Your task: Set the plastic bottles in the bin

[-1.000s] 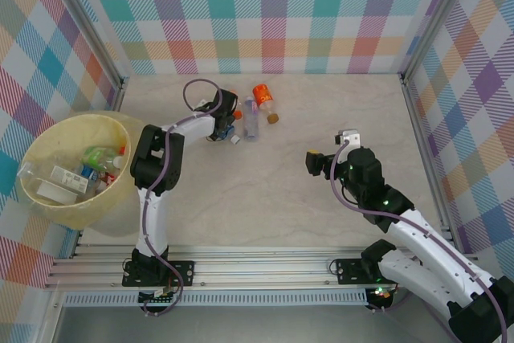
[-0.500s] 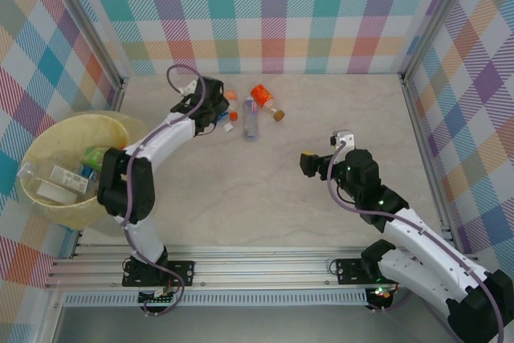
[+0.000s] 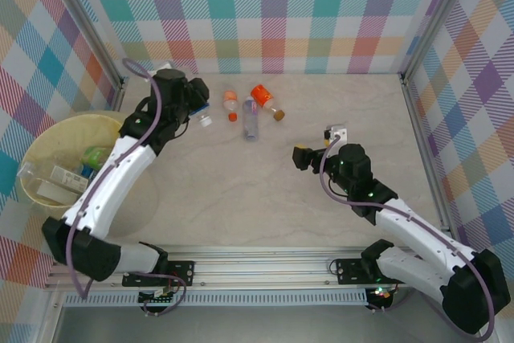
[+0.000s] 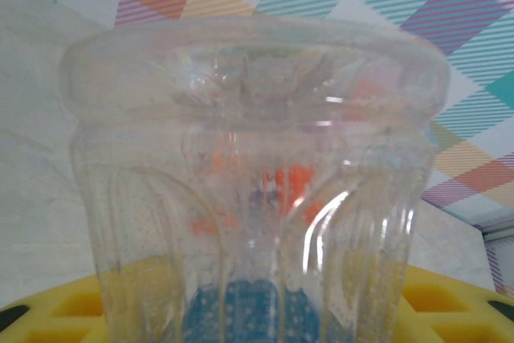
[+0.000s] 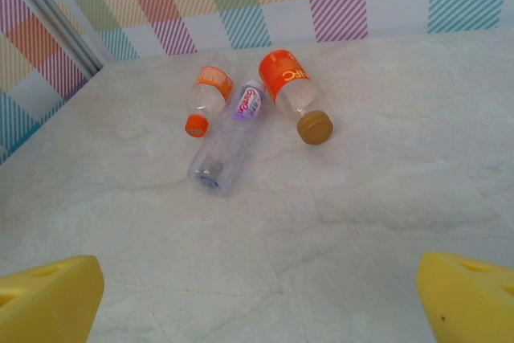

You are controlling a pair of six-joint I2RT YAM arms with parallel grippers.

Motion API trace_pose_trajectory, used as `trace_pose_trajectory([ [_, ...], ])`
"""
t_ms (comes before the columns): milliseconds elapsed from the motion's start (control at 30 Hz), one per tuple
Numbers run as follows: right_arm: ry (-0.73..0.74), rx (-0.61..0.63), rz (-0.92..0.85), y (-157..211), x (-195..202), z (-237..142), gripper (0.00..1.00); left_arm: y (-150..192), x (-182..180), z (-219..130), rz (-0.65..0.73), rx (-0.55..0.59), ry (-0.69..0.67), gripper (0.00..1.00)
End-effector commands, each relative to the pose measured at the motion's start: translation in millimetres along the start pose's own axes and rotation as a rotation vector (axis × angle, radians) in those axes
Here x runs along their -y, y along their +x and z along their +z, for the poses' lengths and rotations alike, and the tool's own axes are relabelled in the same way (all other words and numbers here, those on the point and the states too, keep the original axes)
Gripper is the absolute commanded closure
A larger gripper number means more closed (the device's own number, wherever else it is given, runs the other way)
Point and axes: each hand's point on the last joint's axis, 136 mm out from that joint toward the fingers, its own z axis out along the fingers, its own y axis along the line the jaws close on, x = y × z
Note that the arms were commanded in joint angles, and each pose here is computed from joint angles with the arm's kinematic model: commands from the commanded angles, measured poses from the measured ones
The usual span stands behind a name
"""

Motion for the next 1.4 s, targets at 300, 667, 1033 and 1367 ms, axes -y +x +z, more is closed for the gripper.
trace_pose_trajectory([
  [300,-0.082,0.087,0.021,-26,-20,19,0.00,-69,-63,-108,0.230,0.205,-0.311,0.46],
  [667,-0.107,0.048,0.018,-27,-28,37,0.00,-94,-114,-151,0.240,0.326,-0.540,0.46],
  [1033,-0.075,0.027,0.027,-20,-21,35,0.00,-93,-178,-159,0.169,0.323,-0.786,0.46],
  [1367,-0.058,0.025,0.019,-19,-18,32,0.00,-67,-210,-122,0.003,0.184,-0.709,0.45],
])
